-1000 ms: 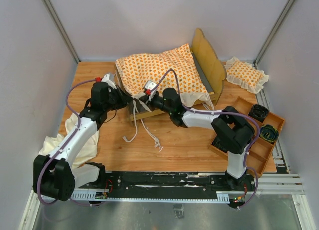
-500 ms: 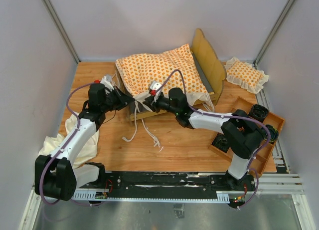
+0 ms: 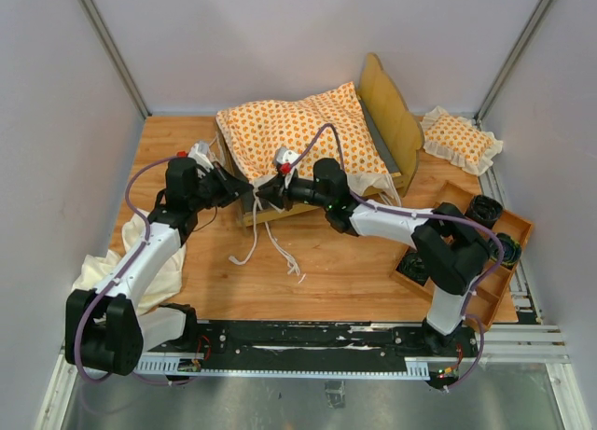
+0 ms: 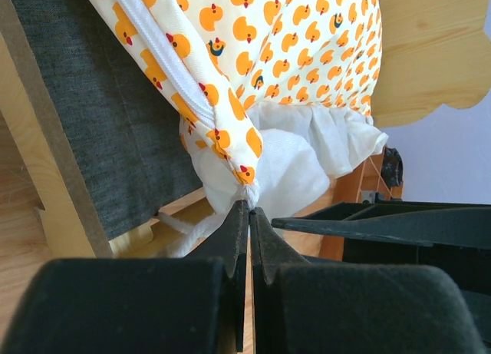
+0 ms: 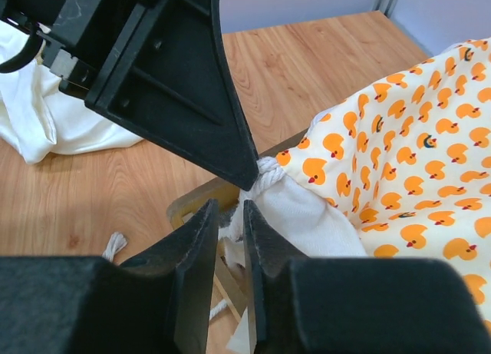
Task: Set up the pet bed
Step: Cross the ropes over the mattress.
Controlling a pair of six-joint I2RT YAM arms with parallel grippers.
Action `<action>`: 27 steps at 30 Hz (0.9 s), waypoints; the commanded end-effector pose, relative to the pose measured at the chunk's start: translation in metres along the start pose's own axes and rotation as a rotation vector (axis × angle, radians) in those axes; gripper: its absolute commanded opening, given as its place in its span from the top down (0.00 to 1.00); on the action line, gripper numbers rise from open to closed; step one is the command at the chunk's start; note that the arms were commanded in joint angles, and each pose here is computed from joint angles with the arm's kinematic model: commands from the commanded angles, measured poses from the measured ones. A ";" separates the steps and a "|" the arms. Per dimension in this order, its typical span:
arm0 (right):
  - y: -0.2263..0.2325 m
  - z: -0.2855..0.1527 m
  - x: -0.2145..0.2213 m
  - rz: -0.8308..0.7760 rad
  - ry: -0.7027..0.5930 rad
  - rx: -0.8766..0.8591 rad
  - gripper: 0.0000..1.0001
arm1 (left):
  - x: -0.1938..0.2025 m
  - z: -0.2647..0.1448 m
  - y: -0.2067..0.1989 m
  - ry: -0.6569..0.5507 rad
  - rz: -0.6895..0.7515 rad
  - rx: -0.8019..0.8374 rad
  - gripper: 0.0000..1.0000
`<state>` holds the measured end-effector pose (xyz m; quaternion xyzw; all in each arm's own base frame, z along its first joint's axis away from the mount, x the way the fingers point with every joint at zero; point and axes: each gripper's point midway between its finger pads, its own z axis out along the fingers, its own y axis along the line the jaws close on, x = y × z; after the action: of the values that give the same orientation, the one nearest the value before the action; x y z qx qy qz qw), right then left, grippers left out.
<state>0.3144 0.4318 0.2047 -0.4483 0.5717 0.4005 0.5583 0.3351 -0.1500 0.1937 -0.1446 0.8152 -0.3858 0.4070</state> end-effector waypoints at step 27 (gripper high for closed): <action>-0.005 0.014 0.013 0.097 -0.012 -0.047 0.86 | -0.019 -0.002 0.015 -0.077 0.120 -0.071 1.00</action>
<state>0.3242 0.4482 0.1753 -0.4468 0.5890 0.4160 0.5295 0.3387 -0.1403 0.1843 -0.1346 0.8231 -0.3516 0.4252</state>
